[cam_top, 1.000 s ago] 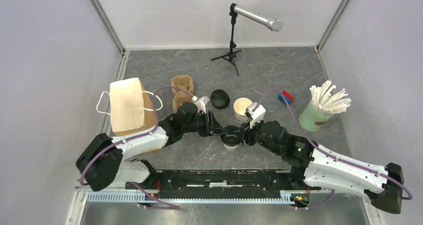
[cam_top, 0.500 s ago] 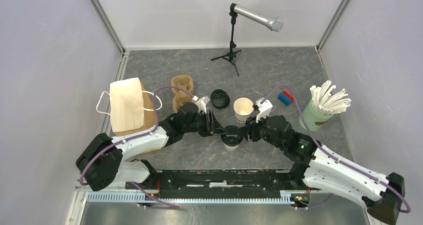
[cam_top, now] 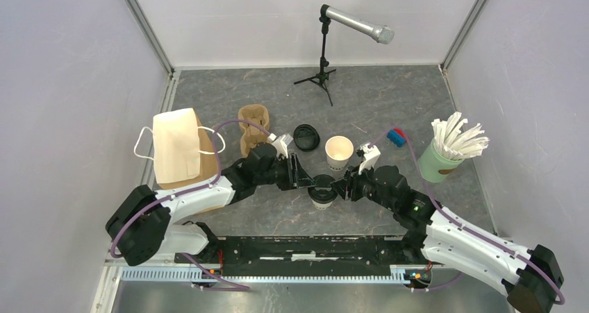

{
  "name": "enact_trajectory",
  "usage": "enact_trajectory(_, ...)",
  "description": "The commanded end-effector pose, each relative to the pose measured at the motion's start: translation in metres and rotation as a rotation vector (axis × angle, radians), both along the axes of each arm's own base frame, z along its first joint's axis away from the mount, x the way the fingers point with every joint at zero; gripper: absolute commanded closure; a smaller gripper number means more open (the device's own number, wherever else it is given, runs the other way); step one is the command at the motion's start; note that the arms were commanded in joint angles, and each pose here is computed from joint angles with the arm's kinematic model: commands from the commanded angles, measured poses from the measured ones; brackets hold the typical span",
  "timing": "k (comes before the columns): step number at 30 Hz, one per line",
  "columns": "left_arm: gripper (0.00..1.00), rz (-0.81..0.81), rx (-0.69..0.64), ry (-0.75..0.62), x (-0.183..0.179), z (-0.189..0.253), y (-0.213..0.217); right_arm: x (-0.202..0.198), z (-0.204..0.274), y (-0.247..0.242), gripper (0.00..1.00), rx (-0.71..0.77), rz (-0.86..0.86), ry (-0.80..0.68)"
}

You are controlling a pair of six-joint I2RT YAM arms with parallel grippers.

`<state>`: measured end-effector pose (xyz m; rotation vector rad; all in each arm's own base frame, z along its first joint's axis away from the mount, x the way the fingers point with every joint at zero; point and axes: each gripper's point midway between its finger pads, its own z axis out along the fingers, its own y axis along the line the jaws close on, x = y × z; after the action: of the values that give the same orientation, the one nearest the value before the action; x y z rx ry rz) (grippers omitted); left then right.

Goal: Pack the takeout coffee

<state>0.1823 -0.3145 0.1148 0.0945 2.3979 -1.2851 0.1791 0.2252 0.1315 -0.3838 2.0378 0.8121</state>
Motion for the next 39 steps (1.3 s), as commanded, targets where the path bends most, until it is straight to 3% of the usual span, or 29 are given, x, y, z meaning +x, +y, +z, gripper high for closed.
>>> enact_trajectory(1,0.53,0.004,0.105,-0.002,-0.002,-0.02,0.01,-0.007,-0.017,-0.002,0.57,0.023,0.004,0.026)
enact_trajectory(23,0.56,0.028,0.225,0.008,-0.004,-0.046,0.014,-0.062,-0.158,-0.048,0.6,-0.054,0.0,0.216)
enact_trajectory(39,0.58,0.059,0.299,0.025,-0.01,-0.059,0.029,-0.075,-0.187,-0.066,0.63,-0.106,-0.026,0.271)
